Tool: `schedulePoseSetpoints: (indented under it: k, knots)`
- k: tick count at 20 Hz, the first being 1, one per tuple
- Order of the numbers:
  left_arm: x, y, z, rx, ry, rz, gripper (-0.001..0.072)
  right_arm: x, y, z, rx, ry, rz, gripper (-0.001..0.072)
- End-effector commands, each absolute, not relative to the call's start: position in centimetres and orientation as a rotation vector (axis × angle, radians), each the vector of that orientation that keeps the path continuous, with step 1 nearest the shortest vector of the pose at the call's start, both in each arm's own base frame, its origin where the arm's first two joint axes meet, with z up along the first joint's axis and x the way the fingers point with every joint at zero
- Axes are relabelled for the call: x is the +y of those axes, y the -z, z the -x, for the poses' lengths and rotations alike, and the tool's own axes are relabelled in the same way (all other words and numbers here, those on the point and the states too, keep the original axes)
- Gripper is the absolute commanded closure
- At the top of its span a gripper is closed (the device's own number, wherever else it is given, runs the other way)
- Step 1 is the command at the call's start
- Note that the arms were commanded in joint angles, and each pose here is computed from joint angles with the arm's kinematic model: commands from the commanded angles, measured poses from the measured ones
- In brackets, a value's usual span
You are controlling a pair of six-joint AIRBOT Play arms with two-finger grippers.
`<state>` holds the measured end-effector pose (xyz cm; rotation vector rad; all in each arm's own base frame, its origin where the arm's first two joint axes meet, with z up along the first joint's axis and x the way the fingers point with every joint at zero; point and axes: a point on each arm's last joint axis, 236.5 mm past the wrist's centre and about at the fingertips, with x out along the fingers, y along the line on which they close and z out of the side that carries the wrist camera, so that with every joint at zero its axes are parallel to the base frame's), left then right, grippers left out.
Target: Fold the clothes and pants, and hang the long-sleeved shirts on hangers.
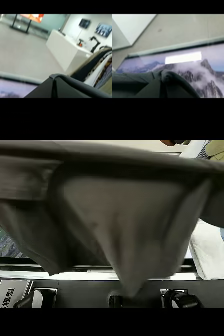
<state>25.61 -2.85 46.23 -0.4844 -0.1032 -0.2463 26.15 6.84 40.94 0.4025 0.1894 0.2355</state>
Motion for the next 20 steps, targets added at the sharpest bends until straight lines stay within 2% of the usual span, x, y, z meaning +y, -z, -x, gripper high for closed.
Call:
schedulePoseSetpoints:
  k: [1,5,8,11,15,17,18,19,20]
  knots:
    - [0.4,-40.2,-31.1,0.094,0.229,0.476,0.0691,8.8,-33.4,-35.0,0.428,-0.195,-0.413,0.0681]
    - [4.2,-26.8,-41.7,0.388,0.173,0.536,0.0691,11.4,-19.6,-46.9,0.688,-0.143,-0.435,0.0681]
    - [3.7,-14.7,-48.7,0.607,0.133,0.515,0.0692,12.8,-9.4,-52.3,0.807,-0.108,-0.49,0.0681]
    - [2.1,-6.2,-53.2,0.698,0.099,0.528,0.0692,14.2,-1.2,-54.3,0.915,-0.08,-0.581,0.068]
    - [-2.2,-0.4,-55.6,0.78,0.139,0.512,0.0691,14.8,3.3,-55.0,0.969,-0.053,-0.641,0.0674]
    - [-3.8,0.9,-55.6,0.808,0.156,0.519,0.068,14.8,3.3,-54.9,0.97,-0.053,-0.642,0.0601]
    - [-4.1,0.9,-55.5,0.819,0.151,0.548,0.0614,14.8,3.1,-54.6,0.982,-0.054,-0.643,0.051]
    - [-4.0,0.7,-55.3,0.825,0.143,0.577,0.046,14.5,2.6,-54.1,1.001,-0.053,-0.641,0.0431]
    - [-3.6,-0.1,-54.9,0.83,0.145,0.592,0.0255,14.1,1.9,-53.2,1.042,-0.053,-0.638,0.0343]
